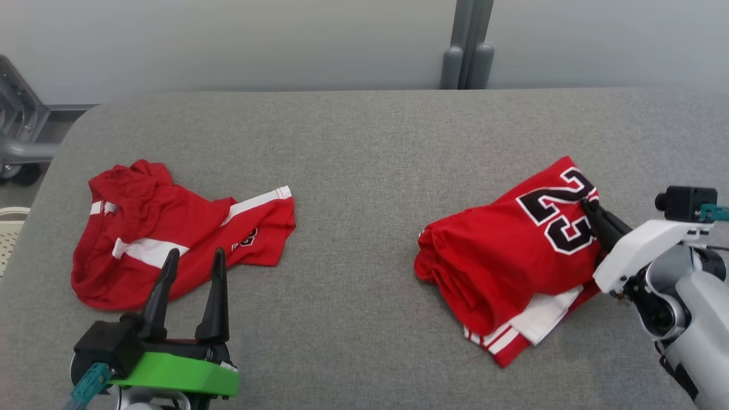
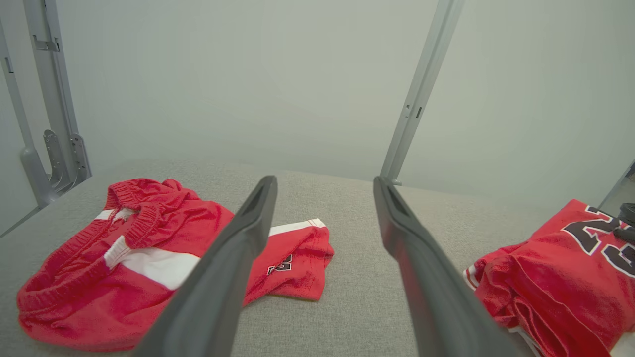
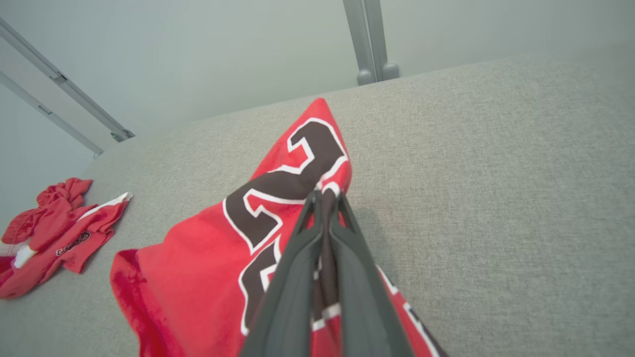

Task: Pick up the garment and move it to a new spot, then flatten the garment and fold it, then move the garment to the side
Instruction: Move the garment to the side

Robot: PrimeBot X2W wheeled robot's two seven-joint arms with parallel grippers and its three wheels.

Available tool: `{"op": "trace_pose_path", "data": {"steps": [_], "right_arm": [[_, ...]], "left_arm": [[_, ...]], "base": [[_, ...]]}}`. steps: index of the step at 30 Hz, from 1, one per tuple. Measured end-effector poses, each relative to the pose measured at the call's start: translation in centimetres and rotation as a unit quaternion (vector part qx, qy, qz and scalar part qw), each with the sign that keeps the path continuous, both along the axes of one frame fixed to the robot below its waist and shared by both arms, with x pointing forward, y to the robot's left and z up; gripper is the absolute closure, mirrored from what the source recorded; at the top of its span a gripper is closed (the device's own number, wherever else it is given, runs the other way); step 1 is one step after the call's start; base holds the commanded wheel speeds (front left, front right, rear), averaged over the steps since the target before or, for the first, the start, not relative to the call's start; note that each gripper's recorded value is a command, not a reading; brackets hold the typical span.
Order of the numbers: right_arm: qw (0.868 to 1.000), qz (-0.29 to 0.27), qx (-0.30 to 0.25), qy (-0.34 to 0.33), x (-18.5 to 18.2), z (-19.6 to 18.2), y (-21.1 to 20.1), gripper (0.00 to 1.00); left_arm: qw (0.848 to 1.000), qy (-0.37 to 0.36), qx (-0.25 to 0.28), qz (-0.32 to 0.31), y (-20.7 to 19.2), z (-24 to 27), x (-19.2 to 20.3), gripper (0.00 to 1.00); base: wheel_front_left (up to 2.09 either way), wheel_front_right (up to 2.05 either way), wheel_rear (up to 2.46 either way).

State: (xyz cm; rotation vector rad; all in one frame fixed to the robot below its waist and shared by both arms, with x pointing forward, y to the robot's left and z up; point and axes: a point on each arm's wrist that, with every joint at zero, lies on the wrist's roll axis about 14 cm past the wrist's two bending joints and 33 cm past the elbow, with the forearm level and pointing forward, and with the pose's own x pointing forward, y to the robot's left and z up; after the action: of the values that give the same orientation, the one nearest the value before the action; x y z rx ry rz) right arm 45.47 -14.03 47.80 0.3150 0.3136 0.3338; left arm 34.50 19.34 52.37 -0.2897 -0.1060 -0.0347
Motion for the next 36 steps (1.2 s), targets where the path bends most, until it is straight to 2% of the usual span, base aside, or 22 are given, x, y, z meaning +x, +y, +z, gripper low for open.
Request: {"op": "trace_pose_path", "data": {"steps": [3, 11, 22, 29, 36], "right_arm": [[0.999, -0.012, -0.012, -0.029, 2.3, 1.9, -1.4, 1.0], [0.996, -0.06, -0.023, -0.066, 6.7, 3.6, -5.4, 1.0], [0.986, -0.13, -0.027, -0.105, 11.7, 4.3, -10.8, 1.0], [0.977, -0.187, -0.043, -0.096, 13.6, 2.5, -15.7, 1.0], [0.965, -0.24, -0.07, -0.079, 13.6, 0.1, -20.8, 1.0]], "left_arm": [[0.999, -0.023, 0.008, -0.028, -1.4, 1.3, 1.6, 0.0], [0.993, -0.067, 0.02, -0.099, -5.3, 3.3, 5.0, 0.0], [0.98, -0.065, 0.022, -0.189, -10.3, 1.3, 9.4, 0.0], [0.974, -0.053, 0.02, -0.218, -11.9, -1.0, 11.7, 0.0], [0.97, -0.036, 0.01, -0.239, -12.9, -3.3, 12.9, 0.0]], "base": [[0.0, 0.0, 0.0], [0.0, 0.0, 0.0], [0.0, 0.0, 0.0], [0.0, 0.0, 0.0], [0.0, 0.0, 0.0]]}}
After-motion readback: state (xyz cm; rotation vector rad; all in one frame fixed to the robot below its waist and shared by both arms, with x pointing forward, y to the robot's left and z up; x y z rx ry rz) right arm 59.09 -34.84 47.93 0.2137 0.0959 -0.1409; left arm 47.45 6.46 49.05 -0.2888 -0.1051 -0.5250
